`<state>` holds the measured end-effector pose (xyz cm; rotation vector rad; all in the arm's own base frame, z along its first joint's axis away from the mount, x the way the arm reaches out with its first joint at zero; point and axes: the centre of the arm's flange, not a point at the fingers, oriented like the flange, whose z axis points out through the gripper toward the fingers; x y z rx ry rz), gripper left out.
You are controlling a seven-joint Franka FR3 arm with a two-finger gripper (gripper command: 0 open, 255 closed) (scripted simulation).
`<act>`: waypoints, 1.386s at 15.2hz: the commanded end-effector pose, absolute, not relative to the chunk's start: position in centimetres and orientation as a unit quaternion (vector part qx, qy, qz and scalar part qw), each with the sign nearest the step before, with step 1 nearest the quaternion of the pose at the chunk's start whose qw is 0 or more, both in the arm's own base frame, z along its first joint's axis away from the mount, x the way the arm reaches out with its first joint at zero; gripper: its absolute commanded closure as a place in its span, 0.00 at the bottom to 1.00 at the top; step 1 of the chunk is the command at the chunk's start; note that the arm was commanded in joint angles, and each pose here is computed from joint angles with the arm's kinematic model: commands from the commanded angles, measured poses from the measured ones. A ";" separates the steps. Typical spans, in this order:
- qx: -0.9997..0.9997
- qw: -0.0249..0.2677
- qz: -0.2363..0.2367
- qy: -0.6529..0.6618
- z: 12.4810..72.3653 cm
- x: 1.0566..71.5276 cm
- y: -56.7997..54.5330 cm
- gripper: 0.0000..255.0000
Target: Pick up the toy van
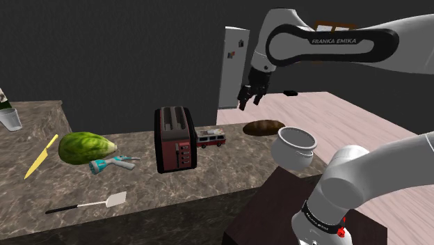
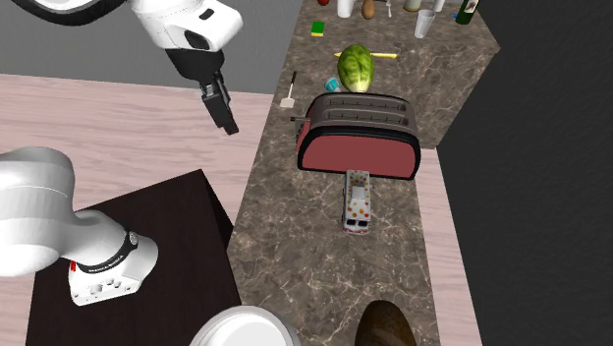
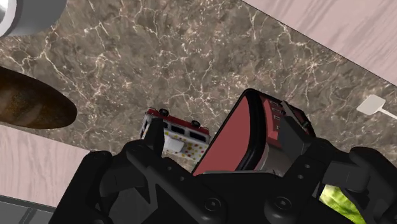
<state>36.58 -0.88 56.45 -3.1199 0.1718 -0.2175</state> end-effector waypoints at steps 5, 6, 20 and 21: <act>-0.994 -0.013 -0.070 0.084 50.0 40.9 -2.3 0.00; -0.993 -0.016 -0.070 0.089 49.0 41.6 -2.6 0.00; -0.984 -0.057 -0.068 0.157 34.5 51.1 -8.2 0.00; -0.983 -0.060 -0.068 0.162 33.4 51.8 -8.7 0.00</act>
